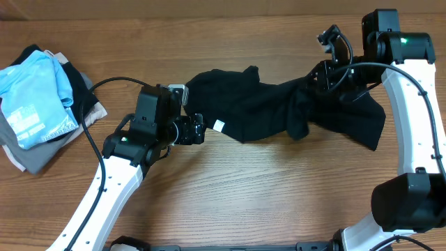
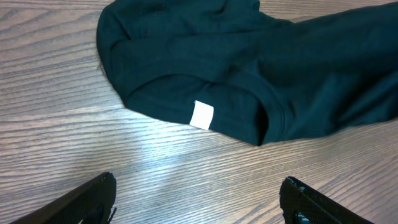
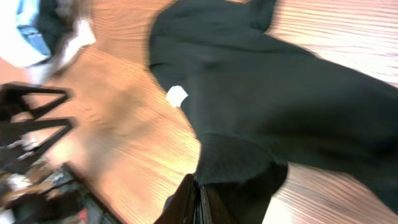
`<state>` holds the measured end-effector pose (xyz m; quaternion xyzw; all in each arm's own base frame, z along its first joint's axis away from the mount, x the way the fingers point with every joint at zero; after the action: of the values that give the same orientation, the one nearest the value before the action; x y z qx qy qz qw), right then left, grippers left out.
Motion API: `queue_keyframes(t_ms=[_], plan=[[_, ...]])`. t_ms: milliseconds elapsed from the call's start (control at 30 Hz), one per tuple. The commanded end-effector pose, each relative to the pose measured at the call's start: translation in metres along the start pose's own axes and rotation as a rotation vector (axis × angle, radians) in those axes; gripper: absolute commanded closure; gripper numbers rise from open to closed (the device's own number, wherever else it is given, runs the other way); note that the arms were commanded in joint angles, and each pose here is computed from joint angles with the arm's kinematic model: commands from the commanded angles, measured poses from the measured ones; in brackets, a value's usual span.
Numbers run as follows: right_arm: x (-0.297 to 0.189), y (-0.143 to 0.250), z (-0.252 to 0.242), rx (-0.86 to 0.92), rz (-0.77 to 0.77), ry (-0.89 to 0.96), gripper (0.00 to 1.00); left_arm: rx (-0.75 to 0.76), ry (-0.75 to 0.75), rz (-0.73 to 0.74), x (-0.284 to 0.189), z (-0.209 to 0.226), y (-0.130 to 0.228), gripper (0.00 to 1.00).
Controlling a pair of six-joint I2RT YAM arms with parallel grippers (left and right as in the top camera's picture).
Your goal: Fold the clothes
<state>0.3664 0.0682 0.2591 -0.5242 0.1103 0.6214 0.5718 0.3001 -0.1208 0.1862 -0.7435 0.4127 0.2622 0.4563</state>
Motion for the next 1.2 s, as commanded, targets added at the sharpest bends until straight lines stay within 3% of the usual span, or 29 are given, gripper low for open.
queue_keyframes(t_ms=[0, 100, 200, 300, 433, 667, 833, 933, 1033, 1167], plan=[[-0.001, 0.014, -0.042, 0.148, 0.087, 0.294, 0.96, -0.002, 0.008, -0.022, -0.003, -0.006, -0.008, 0.13], [-0.003, 0.021, -0.068, 0.25, 0.098, 0.465, 0.96, -0.002, 0.008, -0.022, -0.003, -0.006, -0.008, 0.13], [0.003, 0.022, -0.067, 0.25, 0.093, 0.436, 0.96, -0.002, 0.009, -0.022, -0.003, -0.006, -0.008, 0.13], [0.013, 0.021, -0.045, 0.23, 0.099, 0.295, 0.96, -0.002, 0.009, -0.022, -0.003, -0.006, -0.008, 0.13], [0.035, 0.012, 0.026, 0.048, 0.09, -0.076, 0.96, -0.001, 0.008, -0.03, -0.003, -0.006, -0.009, 0.12], [0.078, -0.034, 0.093, -0.123, -0.022, -0.153, 0.96, -0.003, -0.049, -0.063, -0.003, 0.002, -0.014, 0.08], [0.09, -0.095, 0.126, -0.132, -0.272, -0.107, 0.96, -0.003, -0.049, -0.063, -0.003, 0.002, -0.014, 0.08], [0.087, -0.106, 0.107, -0.023, -0.326, 0.021, 0.96, -0.003, -0.049, -0.063, -0.003, 0.002, -0.014, 0.08], [0.081, -0.084, 0.058, 0.138, -0.255, 0.277, 0.96, -0.003, -0.049, -0.063, -0.003, 0.002, -0.014, 0.08], [0.058, -0.011, 0.004, 0.323, 0.035, 0.541, 0.96, -0.003, -0.048, -0.064, -0.003, 0.002, -0.014, 0.08]])
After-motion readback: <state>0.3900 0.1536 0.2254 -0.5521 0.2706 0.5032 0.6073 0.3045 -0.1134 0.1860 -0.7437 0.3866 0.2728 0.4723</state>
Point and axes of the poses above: each gripper's point midway between its finger pads, its own x axis out along the fingers, its own z axis along the line the jaws close on, y = z × x, the point moved 4 cm from there along -x, back along the fingers, and after that the axes turned 13 degrees about -x, right-handed, at the moved point
